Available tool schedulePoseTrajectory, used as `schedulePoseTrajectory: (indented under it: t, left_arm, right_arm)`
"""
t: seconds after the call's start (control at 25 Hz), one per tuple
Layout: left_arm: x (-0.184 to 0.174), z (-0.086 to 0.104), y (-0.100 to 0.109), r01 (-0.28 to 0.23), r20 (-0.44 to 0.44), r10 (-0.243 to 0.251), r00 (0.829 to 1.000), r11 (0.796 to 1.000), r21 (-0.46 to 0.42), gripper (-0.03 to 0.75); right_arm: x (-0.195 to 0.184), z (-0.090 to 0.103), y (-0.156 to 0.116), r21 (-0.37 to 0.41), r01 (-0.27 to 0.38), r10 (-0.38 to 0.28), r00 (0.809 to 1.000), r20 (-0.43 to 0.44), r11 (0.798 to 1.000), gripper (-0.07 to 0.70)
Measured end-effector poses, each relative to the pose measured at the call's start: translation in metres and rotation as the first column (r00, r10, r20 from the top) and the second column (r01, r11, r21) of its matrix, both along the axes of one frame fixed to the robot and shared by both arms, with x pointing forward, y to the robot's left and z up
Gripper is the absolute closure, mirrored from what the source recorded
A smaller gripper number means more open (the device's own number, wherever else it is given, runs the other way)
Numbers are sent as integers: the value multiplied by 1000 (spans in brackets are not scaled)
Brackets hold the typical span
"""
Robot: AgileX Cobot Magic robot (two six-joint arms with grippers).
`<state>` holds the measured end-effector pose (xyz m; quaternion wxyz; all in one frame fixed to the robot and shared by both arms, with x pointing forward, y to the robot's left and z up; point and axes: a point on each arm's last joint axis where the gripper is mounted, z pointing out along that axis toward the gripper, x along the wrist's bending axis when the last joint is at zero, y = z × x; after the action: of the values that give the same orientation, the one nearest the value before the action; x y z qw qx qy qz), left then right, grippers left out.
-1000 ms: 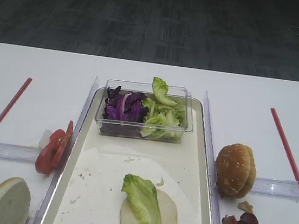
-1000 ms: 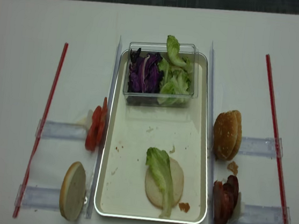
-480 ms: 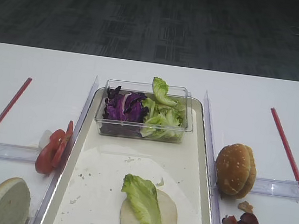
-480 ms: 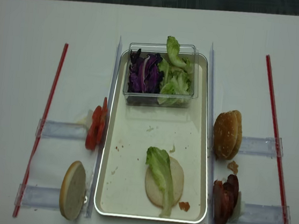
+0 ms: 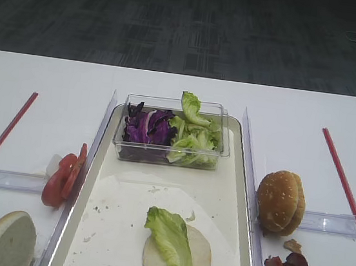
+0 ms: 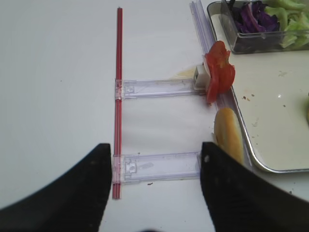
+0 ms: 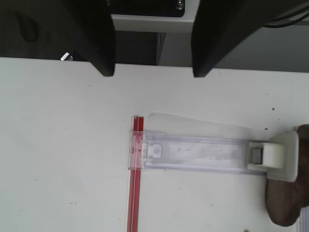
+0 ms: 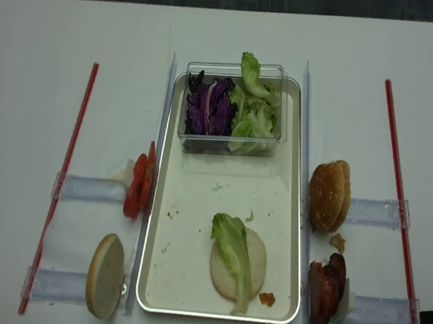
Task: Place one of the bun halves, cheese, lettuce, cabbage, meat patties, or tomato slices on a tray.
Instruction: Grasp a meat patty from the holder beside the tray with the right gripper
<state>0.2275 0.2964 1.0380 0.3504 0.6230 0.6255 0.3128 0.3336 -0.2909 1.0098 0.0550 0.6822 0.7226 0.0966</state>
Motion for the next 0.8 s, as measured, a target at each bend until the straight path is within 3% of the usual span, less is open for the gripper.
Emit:
schedulePoseTrajectory:
  t: [0.28, 0.48, 0.8]
  left_arm:
    - [0, 0, 0, 0, 0, 0, 1000, 1000, 0, 324]
    - [0, 0, 0, 0, 0, 0, 1000, 1000, 0, 324]
    - [0, 0, 0, 0, 0, 0, 1000, 1000, 0, 324]
  right_arm:
    - [9, -3, 2, 17, 2, -1, 1000, -20, 1000, 248]
    - [23, 8, 2, 19, 2, -2, 1000, -13, 1000, 248]
    - [46, 9, 4, 33, 3, -1, 997, -79, 999, 248]
